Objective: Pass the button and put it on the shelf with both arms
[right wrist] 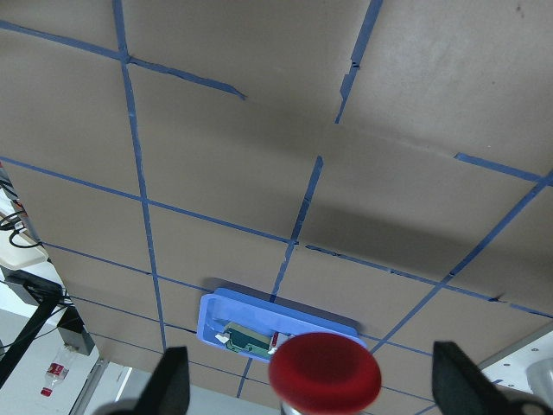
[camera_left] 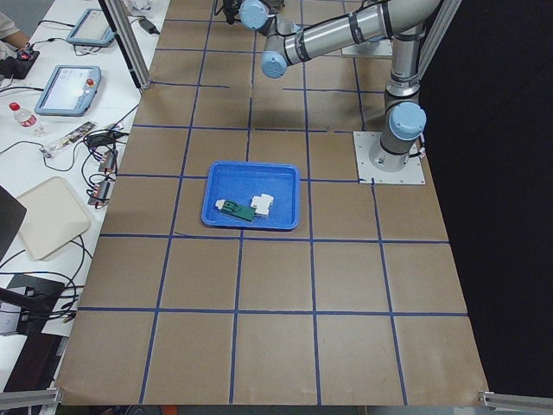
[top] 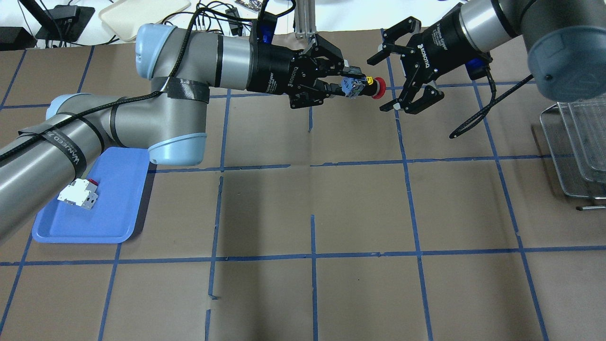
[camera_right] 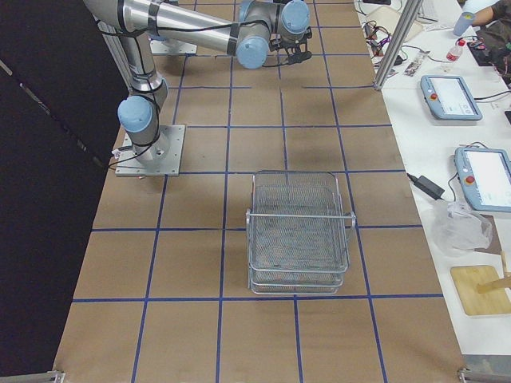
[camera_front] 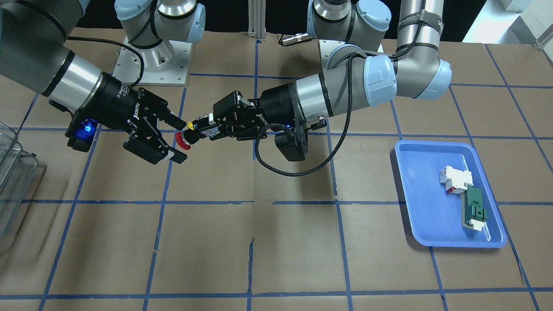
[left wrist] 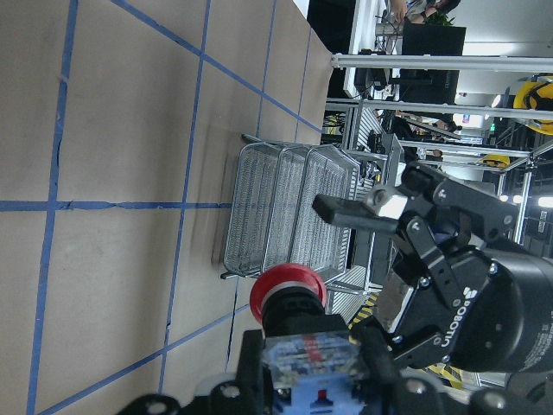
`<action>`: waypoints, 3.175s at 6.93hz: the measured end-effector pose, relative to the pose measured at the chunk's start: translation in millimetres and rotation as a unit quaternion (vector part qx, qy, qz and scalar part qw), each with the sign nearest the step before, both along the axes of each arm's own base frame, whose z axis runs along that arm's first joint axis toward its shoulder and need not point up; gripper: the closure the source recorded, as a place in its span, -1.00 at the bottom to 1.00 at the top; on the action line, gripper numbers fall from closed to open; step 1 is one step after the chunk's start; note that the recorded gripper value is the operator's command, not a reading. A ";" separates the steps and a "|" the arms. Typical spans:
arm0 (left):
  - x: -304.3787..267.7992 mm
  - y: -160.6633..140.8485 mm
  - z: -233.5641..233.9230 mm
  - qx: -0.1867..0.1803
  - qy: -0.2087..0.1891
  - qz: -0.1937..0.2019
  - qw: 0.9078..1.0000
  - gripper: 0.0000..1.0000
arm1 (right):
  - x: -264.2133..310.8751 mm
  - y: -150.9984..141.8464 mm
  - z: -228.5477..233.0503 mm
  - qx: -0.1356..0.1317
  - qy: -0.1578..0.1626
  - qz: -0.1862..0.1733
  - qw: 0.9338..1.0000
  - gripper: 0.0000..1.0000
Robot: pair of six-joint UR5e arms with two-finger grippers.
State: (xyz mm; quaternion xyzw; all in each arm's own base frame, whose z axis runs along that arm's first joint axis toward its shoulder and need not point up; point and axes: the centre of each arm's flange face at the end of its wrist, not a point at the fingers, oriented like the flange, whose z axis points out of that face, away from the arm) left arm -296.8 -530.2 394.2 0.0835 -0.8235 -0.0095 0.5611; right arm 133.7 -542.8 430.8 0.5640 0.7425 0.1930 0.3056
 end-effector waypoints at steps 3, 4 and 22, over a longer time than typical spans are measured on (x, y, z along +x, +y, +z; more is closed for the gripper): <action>0.2 1.1 -0.5 0.001 0.000 0.000 1.000 1.00 | 16.1 3.6 -2.5 0.008 -0.001 0.010 1.000 -0.76; 0.2 1.4 0.3 0.000 0.000 0.000 1.000 1.00 | 18.4 4.0 -3.0 0.009 0.000 0.012 1.000 -0.52; 53.6 -29.8 51.5 0.066 -0.180 0.122 0.974 -1.00 | -209.0 -8.7 -10.6 -0.234 0.204 0.297 0.903 1.00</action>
